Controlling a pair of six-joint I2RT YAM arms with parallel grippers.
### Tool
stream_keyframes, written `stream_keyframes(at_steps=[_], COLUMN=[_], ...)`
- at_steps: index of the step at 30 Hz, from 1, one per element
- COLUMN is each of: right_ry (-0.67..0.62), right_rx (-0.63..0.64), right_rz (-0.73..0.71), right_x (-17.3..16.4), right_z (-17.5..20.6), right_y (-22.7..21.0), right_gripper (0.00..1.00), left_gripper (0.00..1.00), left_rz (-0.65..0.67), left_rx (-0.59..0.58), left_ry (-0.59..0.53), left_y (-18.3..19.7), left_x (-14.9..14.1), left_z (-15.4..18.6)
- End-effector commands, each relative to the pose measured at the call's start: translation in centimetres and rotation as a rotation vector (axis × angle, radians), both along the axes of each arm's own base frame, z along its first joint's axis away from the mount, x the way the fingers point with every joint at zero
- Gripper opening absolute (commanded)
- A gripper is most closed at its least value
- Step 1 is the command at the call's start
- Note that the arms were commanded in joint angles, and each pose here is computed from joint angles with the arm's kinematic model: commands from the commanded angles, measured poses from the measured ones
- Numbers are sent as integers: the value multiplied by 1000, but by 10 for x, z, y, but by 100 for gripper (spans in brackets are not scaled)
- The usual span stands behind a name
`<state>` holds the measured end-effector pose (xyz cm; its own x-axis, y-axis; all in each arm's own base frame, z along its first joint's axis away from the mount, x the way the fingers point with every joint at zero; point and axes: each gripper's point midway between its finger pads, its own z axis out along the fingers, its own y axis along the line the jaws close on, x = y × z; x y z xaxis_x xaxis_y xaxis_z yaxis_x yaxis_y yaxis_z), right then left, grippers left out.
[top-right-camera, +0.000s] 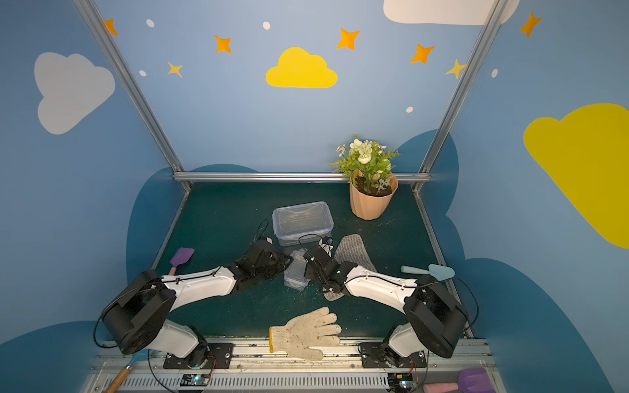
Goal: Wipe the insides of the lunch boxes
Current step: Open the fastener of the lunch box.
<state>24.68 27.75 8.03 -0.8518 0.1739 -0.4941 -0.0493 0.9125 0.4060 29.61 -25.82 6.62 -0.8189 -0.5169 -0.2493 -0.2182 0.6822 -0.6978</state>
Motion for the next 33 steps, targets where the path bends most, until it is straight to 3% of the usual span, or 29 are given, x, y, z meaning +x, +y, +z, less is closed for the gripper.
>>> stream_keyframes(at_steps=[1,33], right_ry=[126,91], right_rx=[-53,-82], right_rz=[166,179], right_x=[-44,-44], right_z=[-18,-8], right_y=[9,10], right_gripper=[0,0], left_gripper=[4,3], left_rz=[22,-72], left_rx=[418,629], left_ry=[370,475], left_y=[85,116], left_x=[-80,-117], left_z=[-99,-113])
